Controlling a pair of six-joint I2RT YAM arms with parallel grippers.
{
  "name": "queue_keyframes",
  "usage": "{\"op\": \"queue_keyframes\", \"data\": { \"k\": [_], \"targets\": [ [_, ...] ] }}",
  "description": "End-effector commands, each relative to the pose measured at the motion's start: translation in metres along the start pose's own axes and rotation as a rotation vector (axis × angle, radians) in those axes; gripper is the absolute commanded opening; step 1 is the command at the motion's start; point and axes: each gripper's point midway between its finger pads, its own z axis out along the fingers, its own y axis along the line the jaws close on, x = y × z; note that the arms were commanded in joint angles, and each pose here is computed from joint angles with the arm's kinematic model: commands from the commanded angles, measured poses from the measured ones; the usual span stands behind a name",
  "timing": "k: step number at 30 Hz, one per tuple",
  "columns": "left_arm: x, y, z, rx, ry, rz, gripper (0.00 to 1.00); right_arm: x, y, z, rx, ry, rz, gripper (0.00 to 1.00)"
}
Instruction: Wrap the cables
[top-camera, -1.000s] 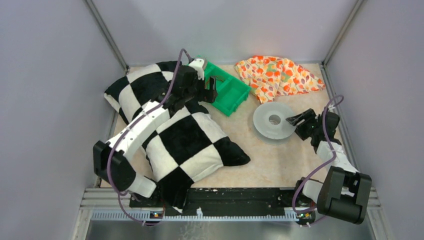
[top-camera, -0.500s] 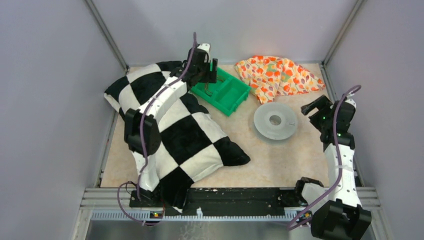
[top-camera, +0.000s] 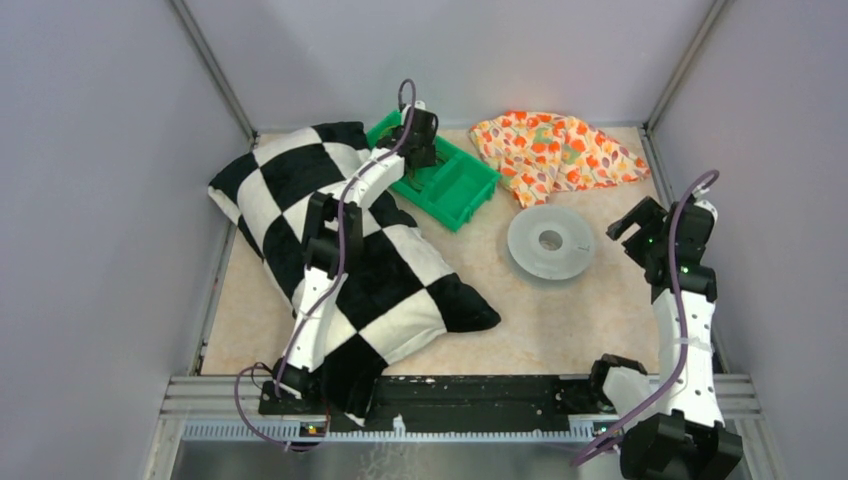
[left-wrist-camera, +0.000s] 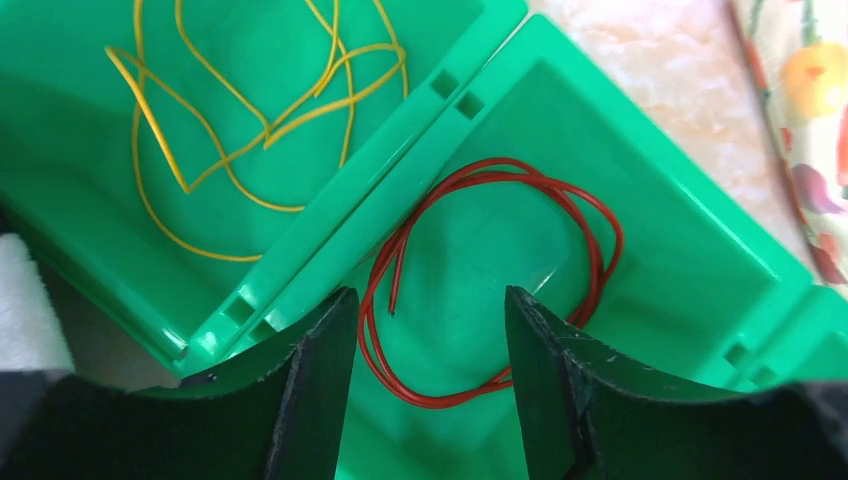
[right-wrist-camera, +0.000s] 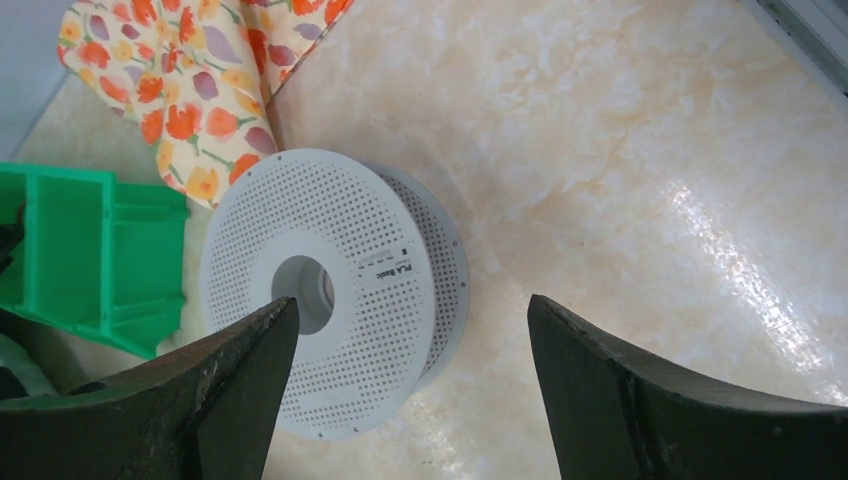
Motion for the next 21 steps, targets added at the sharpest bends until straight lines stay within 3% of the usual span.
{"op": "queue_keyframes", "data": {
  "k": [1, 6, 14, 21],
  "targets": [
    [-0.020, 0.004, 0.007, -0.040, -0.087, -0.084, 0.61, -0.008, -0.006, -0.002, 0.047, 0.002, -0.056, 0.84],
    [-0.004, 0.012, 0.023, -0.092, -0.077, -0.106, 0.55, -0.005, -0.006, 0.010, 0.047, 0.030, -0.064, 0.84],
    [0.019, 0.035, 0.033, -0.212, -0.067, -0.132, 0.54, -0.002, -0.001, 0.022, 0.023, 0.076, -0.072, 0.84],
    [0.036, 0.033, 0.034, -0.200, -0.037, -0.146, 0.50, 0.001, 0.002, 0.026, 0.009, 0.092, -0.067, 0.83]
  ]
}}
